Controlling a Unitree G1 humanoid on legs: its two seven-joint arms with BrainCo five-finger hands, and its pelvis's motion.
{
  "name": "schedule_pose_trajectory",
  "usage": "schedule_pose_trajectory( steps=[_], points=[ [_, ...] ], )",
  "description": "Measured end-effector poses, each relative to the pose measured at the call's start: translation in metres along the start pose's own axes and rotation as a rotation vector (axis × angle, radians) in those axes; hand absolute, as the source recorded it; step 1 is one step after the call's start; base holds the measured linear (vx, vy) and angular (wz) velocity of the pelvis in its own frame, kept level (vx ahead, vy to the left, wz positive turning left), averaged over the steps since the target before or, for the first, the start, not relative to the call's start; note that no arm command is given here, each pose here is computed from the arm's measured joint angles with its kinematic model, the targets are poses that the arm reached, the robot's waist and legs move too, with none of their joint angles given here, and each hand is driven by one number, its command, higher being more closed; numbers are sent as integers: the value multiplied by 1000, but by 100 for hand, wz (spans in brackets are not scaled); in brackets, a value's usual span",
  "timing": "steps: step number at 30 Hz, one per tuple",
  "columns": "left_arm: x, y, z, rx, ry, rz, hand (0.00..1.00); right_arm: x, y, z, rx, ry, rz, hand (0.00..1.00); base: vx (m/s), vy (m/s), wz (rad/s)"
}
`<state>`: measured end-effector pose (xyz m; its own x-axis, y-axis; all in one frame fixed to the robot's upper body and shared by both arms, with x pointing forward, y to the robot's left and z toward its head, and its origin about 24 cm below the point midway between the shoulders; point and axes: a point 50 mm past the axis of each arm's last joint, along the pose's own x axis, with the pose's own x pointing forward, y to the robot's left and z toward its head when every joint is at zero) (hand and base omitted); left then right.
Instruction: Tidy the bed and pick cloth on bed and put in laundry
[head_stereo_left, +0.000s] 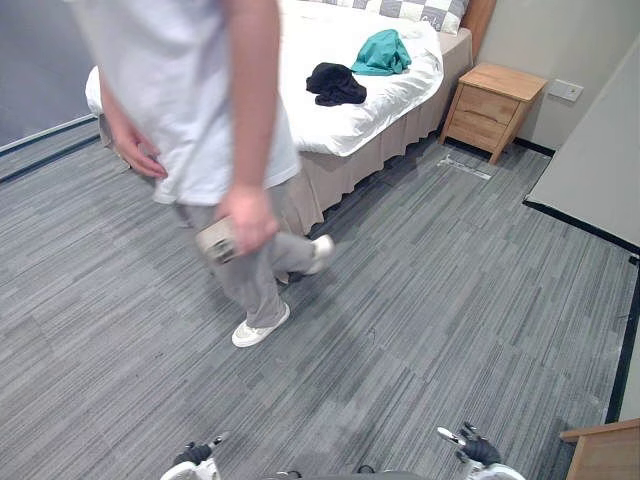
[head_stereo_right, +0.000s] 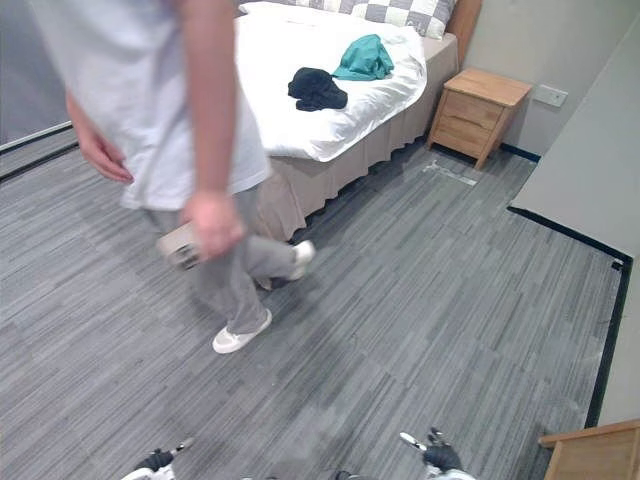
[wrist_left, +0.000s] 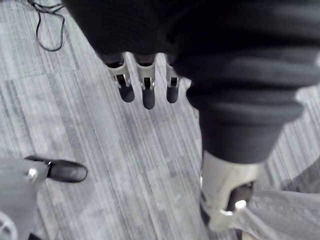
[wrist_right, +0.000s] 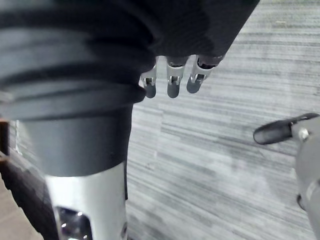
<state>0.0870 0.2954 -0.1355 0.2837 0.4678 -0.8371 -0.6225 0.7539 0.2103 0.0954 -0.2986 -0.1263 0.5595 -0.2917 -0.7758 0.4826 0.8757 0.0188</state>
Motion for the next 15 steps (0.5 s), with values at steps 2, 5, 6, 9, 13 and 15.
schedule_pose_trajectory(
  steps=[2,5,6,9,13,15],
  points=[
    [0,2,2,-15,-6,-26,0,0,0,0,2,-2,12,0,0,0,0],
    [0,0,2,-22,-9,-58,0,1,3,3,3,-9,34,0,0,0,0],
    [0,0,3,-24,-12,-62,0,1,3,3,3,-9,37,0,0,0,0],
    [0,-3,3,-41,-15,-86,0,1,4,4,2,-12,49,0,-12,-10,1],
    [-1,-8,0,-47,-10,-98,0,1,4,3,2,-12,49,0,-38,-26,1],
    [-2,-11,-3,-57,2,-108,0,1,5,2,3,-10,49,0,-41,-29,1]
  ],
)
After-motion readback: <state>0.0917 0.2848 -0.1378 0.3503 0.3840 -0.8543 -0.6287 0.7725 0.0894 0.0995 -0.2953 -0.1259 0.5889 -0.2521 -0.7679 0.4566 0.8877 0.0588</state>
